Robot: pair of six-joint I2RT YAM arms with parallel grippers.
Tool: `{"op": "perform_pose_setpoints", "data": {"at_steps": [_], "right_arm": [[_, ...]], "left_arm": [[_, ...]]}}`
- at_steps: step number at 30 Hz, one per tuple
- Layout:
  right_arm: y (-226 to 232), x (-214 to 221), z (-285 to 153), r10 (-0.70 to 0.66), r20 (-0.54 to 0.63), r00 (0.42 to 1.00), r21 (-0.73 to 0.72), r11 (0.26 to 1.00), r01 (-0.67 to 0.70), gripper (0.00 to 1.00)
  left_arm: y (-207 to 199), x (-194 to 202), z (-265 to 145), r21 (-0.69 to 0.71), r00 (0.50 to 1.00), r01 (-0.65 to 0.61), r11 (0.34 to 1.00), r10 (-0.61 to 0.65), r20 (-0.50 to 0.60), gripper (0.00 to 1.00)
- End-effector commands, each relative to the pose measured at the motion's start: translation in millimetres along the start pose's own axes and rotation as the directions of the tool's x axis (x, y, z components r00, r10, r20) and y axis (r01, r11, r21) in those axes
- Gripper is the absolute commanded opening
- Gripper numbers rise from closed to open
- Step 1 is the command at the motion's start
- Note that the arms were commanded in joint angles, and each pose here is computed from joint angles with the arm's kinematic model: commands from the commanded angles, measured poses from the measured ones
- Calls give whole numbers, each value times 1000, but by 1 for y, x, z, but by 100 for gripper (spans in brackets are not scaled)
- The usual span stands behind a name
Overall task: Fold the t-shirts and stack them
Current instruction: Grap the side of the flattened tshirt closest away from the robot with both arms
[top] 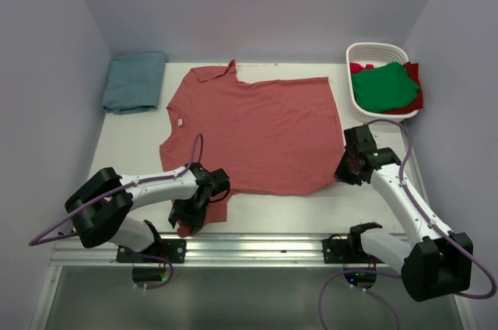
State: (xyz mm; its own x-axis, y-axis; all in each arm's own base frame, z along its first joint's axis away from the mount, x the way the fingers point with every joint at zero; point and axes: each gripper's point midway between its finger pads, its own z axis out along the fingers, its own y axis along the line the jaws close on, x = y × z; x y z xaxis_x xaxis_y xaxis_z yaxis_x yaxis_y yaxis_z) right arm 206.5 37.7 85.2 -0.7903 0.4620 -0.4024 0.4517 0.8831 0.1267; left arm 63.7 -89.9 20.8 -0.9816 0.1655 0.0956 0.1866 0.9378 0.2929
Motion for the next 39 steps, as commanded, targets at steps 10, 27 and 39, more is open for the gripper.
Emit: {"op": "perform_pose_setpoints", "data": {"at_steps": [10,27,39], "right_arm": [[6,-5,-5,-6,34,999,-48,999,8,0],[4,-8,-7,-1,53,999,-37,999,3,0],[1,-55,-10,48,228,973,37,998,-58,0]], "left_arm": [[-4,-23,-4,90,995,-67,994,60,78,43],[-4,-31,-50,197,981,-17,980,-22,195,0],[54,-93,-102,102,806,236,966,-253,534,0]]}}
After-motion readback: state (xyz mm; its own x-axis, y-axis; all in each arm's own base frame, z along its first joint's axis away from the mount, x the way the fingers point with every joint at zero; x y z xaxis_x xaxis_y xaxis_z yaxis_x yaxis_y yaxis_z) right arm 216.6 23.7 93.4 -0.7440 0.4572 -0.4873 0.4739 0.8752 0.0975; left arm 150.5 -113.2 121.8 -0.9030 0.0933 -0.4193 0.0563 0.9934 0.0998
